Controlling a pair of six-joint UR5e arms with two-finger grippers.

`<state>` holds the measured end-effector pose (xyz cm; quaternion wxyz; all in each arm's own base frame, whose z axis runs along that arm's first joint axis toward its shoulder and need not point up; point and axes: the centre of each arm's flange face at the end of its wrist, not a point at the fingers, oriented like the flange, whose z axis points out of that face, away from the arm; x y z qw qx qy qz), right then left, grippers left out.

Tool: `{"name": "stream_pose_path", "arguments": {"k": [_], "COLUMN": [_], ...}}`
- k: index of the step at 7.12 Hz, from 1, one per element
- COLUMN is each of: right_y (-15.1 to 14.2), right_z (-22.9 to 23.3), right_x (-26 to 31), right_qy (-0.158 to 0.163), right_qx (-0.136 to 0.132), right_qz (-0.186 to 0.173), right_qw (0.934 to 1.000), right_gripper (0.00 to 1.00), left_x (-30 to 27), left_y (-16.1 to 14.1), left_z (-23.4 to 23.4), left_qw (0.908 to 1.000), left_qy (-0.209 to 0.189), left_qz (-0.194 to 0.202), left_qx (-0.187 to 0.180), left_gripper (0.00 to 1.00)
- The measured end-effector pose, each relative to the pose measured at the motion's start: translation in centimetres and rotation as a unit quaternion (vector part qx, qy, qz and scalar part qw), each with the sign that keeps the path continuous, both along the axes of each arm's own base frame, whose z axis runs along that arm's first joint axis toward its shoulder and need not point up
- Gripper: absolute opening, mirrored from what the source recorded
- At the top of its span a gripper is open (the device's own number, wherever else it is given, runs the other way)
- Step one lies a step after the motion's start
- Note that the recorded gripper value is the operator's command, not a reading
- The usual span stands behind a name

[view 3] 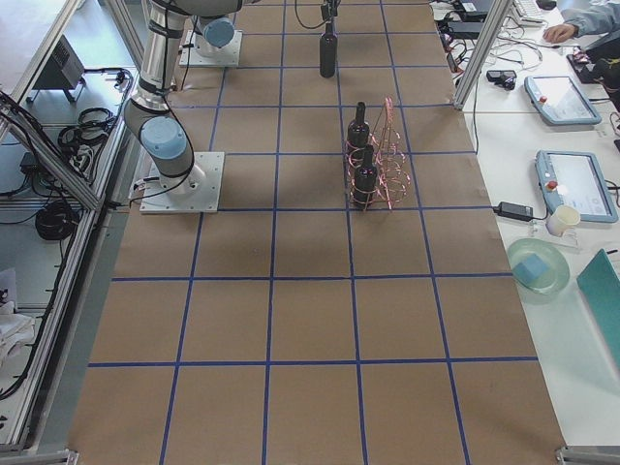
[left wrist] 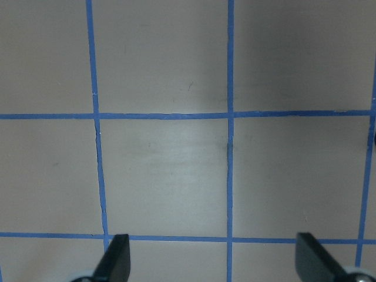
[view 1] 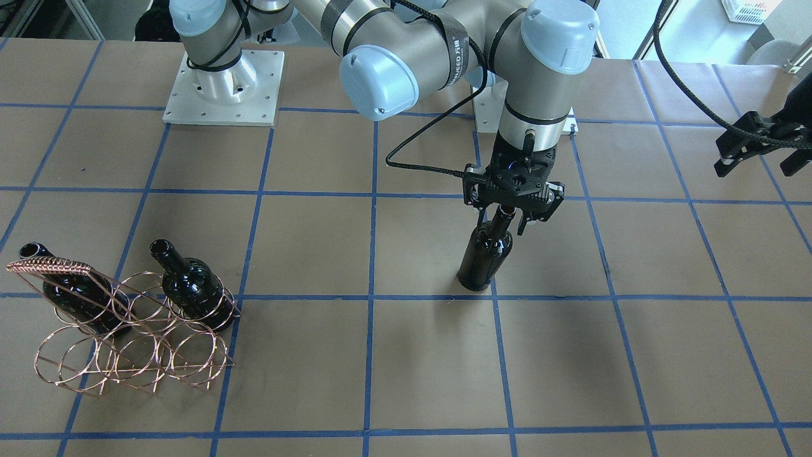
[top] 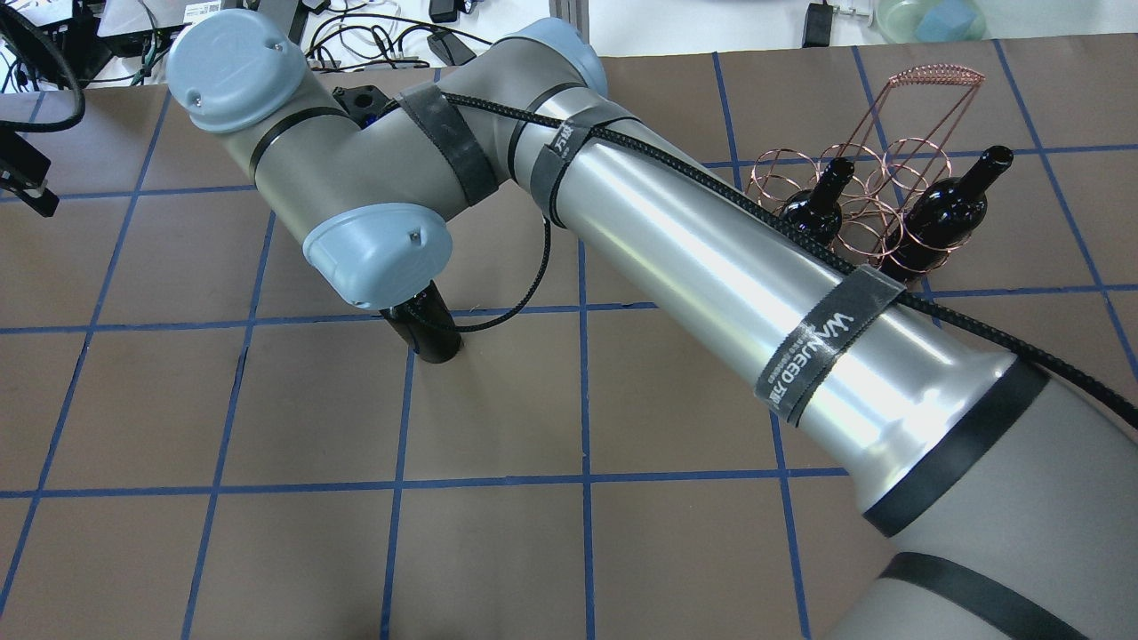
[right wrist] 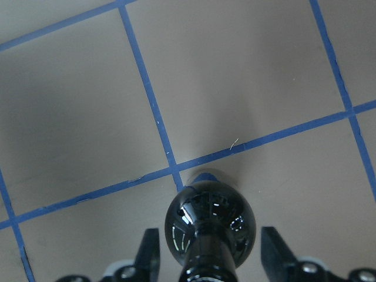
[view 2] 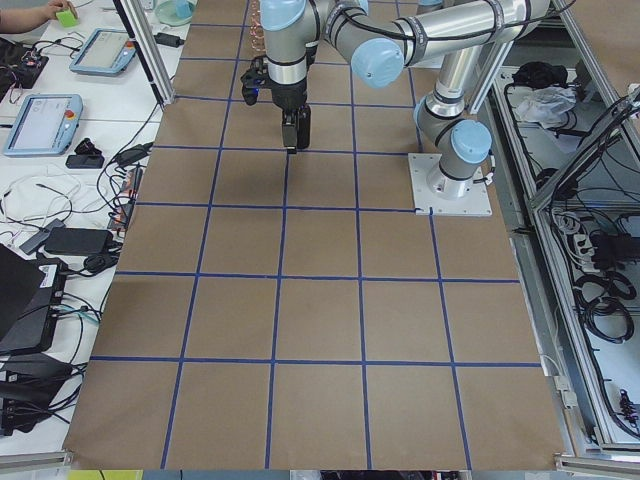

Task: Place wine into wine basket
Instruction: 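Lower the right gripper onto the bottle neck and close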

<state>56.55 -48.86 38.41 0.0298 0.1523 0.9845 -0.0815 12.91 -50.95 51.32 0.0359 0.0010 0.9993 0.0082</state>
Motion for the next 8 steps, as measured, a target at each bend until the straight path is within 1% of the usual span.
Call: {"name": "stream_pose_path", "arguments": {"k": [1, 2, 3, 4, 6, 8], "right_y": [-0.1, -0.2, -0.2, -0.1, 0.1, 0.7], "right_z": [-0.2, -0.4, -0.7, -1.0, -1.2, -0.3], "right_x": [0.1, 0.2, 0.3, 0.2, -0.1, -0.7], "right_qy": [-0.004, -0.008, -0.011, -0.010, -0.002, 0.004], "right_qx": [-0.001, -0.003, -0.007, -0.007, -0.006, -0.002], "right_qz": [0.001, 0.004, 0.006, 0.010, 0.029, 0.035], "right_qw": [1.0000, 1.0000, 0.9999, 0.9999, 0.9996, 0.9994], "right_gripper": [0.44, 0.32, 0.26, 0.25, 0.17, 0.18], "left_x": [0.0, 0.0, 0.0, 0.0, -0.1, -0.2], "left_y": [0.0, 0.0, 0.0, 0.0, 0.0, 0.0], "left_z": [0.0, 0.0, 0.0, 0.0, 0.0, 0.0], "left_qw": [1.0000, 1.0000, 1.0000, 1.0000, 1.0000, 1.0000], "left_qy": [0.000, 0.000, 0.000, 0.000, 0.000, 0.000], "left_qz": [0.000, 0.000, -0.001, -0.002, -0.003, -0.004], "left_qx": [0.000, 0.000, 0.000, 0.000, 0.000, 0.000], "left_gripper": [1.00, 1.00, 1.00, 1.00, 1.00, 1.00]}}
